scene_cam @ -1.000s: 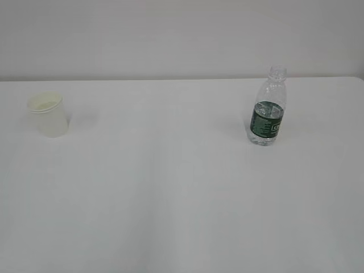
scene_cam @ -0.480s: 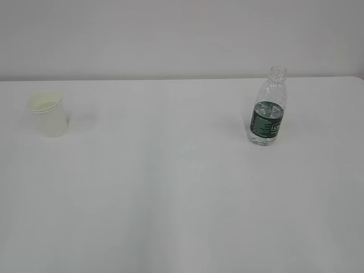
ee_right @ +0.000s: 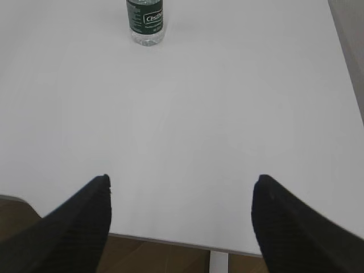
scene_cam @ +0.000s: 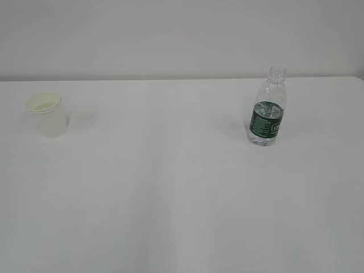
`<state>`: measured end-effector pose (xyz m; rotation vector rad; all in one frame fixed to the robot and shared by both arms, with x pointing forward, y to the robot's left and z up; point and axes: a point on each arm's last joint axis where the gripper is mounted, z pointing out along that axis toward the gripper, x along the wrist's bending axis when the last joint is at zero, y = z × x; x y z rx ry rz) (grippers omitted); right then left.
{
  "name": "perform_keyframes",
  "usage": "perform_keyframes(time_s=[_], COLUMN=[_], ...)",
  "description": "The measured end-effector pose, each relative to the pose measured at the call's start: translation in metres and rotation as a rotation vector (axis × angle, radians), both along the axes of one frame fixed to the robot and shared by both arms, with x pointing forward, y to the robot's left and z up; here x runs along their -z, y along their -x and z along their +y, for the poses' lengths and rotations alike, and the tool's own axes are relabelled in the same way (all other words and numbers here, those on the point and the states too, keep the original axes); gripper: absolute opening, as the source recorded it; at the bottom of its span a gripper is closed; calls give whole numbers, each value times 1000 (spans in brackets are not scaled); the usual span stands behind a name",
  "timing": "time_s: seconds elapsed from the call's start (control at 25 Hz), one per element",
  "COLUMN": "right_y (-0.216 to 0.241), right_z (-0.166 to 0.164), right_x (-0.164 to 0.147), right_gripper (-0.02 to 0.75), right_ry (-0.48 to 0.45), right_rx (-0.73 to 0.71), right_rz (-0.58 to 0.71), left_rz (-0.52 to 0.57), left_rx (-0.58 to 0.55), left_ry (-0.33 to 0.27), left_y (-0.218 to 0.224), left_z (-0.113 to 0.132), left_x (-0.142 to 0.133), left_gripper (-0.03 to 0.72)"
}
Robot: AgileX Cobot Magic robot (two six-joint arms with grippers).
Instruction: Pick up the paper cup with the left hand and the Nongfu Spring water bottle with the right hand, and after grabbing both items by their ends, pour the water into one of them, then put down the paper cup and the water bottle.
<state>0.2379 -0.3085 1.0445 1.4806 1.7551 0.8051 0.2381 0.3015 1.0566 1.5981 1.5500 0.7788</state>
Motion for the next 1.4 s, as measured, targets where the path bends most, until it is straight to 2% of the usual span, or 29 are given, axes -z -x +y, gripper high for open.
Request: perform_keyframes(time_s=[0.28,0.4,0.64,1.4], right_y=[0,1,8,8], right_z=[0,0,-1,-2], right_x=[0,0,0,0], right_gripper=[574,574,574,574], right_ry=[0,-3,-24,-31], right_rx=[0,1,11,22], right_rz=[0,-8,-59,-61], left_rz=[-9,-54,-58,-58], left_rx=[-2,-23,-76,-77], left_ry=[1,6,5,5], left_y=[1,8,8,8], left_z=[0,1,0,0], left_x=[0,0,0,0], left_gripper=[524,524,524,524])
